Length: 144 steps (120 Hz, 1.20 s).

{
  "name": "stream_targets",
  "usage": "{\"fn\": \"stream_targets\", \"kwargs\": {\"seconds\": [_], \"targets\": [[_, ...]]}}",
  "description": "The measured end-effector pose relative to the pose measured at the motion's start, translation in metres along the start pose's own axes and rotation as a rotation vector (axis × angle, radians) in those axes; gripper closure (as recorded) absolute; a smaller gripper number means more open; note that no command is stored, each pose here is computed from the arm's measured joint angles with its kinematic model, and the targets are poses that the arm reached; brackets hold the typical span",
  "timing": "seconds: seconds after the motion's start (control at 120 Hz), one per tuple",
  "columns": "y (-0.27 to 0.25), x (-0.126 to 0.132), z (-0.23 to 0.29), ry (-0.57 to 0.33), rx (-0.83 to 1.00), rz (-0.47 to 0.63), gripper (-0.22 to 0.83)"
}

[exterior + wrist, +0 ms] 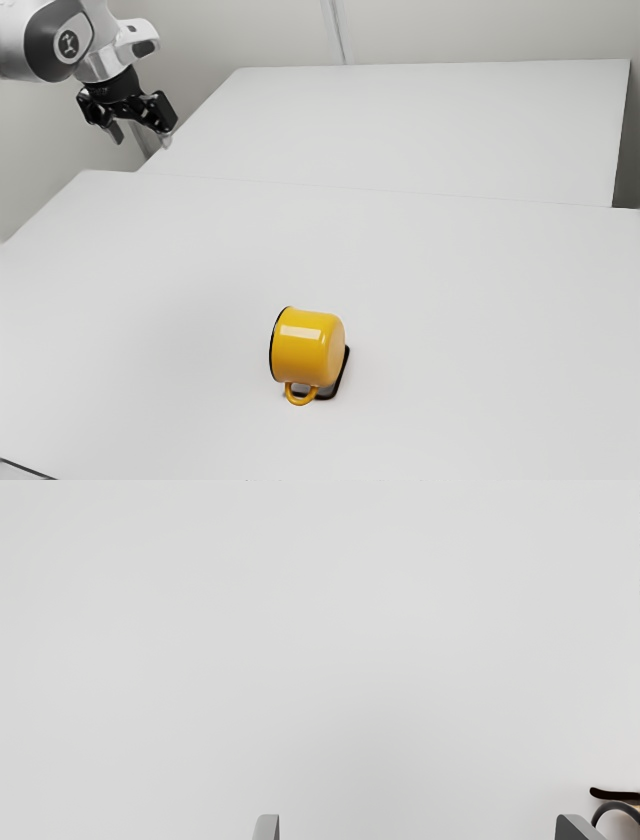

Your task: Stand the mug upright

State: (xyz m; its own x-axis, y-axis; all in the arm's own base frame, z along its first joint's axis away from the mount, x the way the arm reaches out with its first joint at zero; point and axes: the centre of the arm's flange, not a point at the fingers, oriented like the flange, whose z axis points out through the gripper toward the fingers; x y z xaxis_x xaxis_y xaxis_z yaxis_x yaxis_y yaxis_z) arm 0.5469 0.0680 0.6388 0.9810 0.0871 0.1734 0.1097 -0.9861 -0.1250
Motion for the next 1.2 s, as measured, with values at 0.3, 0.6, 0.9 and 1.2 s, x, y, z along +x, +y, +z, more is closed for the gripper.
{"fn": "stream_targets", "kwargs": {"seconds": [0.3, 0.6, 0.9, 1.2], "targets": [[0.000, -0.006, 0.031, -0.062, -0.104, -0.060, 0.00], [-0.020, -0.048, 0.136, -0.298, -0.490, -0.329, 0.00], [0.037, -0.078, 0.229, -0.527, -0.712, -0.458, 0.00], [0.053, -0.096, 0.286, -0.651, -0.853, -0.622, 0.00]]}}
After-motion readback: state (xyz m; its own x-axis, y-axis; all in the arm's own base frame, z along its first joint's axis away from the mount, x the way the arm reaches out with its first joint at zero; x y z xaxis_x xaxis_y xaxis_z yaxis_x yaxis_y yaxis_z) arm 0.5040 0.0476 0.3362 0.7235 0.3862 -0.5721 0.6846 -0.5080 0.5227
